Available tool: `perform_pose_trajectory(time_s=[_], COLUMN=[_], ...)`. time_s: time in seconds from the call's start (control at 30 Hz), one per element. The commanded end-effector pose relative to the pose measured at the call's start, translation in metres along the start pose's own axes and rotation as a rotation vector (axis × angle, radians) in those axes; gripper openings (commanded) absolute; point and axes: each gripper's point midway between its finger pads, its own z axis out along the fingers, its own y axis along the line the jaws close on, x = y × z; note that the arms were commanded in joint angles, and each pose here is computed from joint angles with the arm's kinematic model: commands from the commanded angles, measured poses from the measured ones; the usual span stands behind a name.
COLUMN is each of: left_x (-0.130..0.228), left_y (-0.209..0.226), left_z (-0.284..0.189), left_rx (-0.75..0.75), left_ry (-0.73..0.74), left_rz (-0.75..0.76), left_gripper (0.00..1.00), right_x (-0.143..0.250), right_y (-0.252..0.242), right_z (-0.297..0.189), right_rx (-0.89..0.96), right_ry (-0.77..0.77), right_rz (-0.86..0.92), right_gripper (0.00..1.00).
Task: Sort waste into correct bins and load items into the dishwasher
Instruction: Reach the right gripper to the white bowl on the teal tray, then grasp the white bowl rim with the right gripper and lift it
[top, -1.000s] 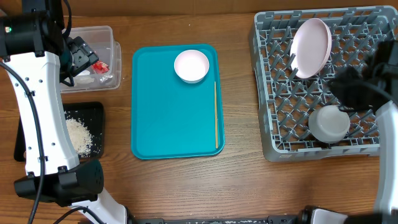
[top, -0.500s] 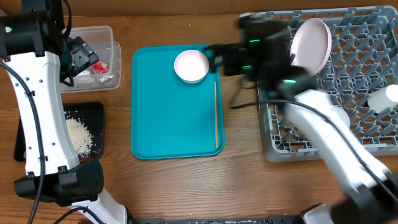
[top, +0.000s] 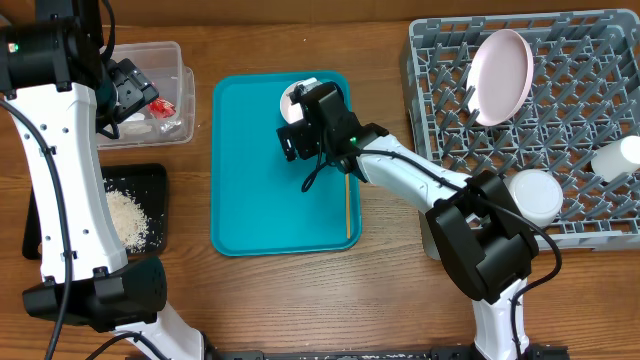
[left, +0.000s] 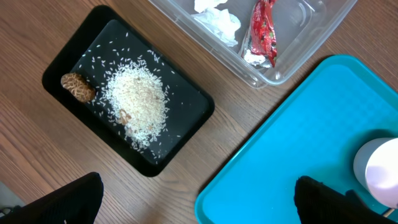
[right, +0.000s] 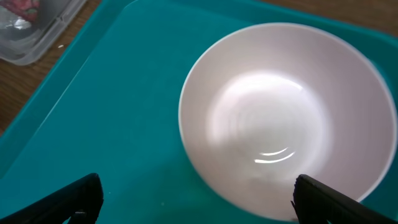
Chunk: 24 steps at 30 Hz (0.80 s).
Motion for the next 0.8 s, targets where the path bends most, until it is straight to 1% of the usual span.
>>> perform_pose_trajectory(time_s=[0.0, 0.2, 0.33, 0.47, 0.67, 0.77], left_x=[0.002, 0.002, 0.002, 0.002, 0.002, 0.002], left_y=[0.002, 0.002, 0.002, 0.002, 0.002, 0.002], left_z=[-0.006, -0.006, -0.006, -0.006, -0.006, -0.006], left_rx=[0.009, 0.009, 0.009, 0.009, 0.009, 0.009], left_ry=[-0.008, -0.008, -0.008, -0.008, -0.008, -0.008], left_rz=[-0.015, -0.014, -0.014, -0.014, -0.015, -0.015], left_gripper=[1.00, 1.00, 1.00, 1.00, 1.00, 1.00], right_x=[-0.022, -0.031, -0.028, -0.012, 0.012, 0.026], right_y=[-0.004, 0.001, 0.001, 0.004, 0.028, 0.038], right_z=[-0.002, -0.002, 0.003, 0.013, 0.015, 0.015], right_rx=[0.027, 0.054, 0.054, 0.043, -0.007, -0.025], right_ry=[-0.056, -0.093, -0.093, -0.046, 0.031, 0.078], right_rz=[-0.106, -0.196, -0.214, -0.245, -0.316, -0.332], right_gripper=[1.00, 1.00, 1.00, 0.99, 0.98, 0.96])
